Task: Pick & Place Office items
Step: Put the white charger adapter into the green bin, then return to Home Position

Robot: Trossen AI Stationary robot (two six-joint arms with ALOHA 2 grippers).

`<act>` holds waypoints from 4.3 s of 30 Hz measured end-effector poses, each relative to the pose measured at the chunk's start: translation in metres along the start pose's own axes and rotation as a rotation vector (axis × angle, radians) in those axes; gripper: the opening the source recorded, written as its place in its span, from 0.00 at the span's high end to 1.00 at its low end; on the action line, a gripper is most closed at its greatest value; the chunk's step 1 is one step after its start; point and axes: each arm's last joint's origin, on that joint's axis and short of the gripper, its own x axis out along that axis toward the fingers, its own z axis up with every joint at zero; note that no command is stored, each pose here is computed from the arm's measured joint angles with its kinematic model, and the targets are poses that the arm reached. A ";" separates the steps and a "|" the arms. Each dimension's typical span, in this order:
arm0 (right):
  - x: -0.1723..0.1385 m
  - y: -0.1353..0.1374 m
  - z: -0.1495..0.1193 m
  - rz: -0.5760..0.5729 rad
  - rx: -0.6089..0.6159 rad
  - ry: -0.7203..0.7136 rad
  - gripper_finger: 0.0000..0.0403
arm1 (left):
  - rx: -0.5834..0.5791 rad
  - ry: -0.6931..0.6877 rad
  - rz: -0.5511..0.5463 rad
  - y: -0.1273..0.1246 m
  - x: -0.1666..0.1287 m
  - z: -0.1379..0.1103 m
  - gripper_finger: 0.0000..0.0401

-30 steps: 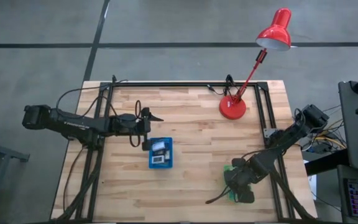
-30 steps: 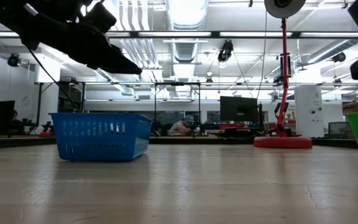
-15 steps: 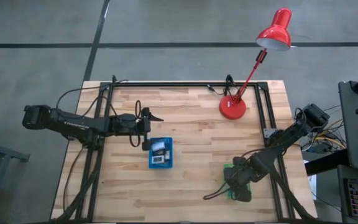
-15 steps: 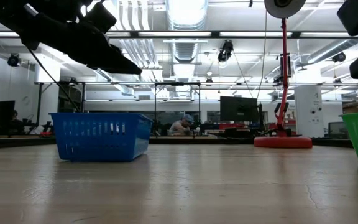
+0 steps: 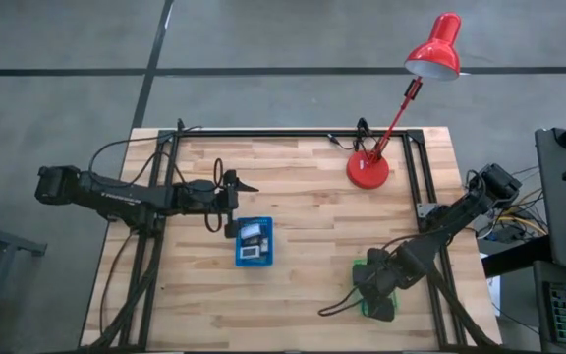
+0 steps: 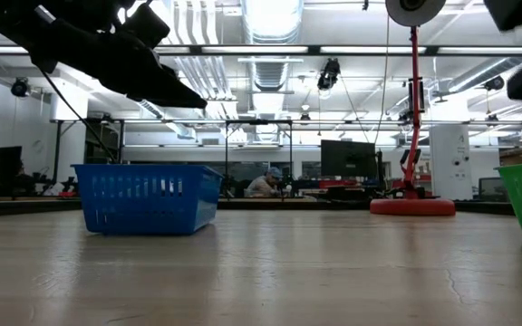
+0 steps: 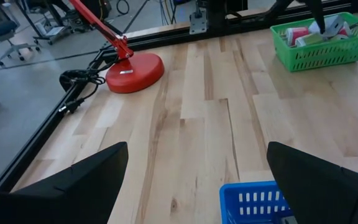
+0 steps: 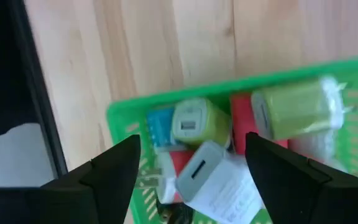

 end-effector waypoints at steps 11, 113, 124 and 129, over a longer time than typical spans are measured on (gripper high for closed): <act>-0.039 0.007 0.007 -0.227 -0.247 -0.385 0.34 | 0.000 -0.032 0.006 0.002 -0.006 0.005 0.04; -0.054 -0.159 -0.095 0.134 -0.754 -1.496 0.44 | -0.354 -0.425 0.090 0.006 -0.126 -0.056 0.04; -0.038 -0.164 -0.091 0.121 -0.681 -1.495 0.44 | -0.353 -0.408 0.132 0.003 -0.113 -0.071 0.04; -0.032 -0.172 -0.088 0.062 -0.607 -1.432 0.44 | -0.351 -0.381 0.166 0.003 -0.111 -0.076 0.04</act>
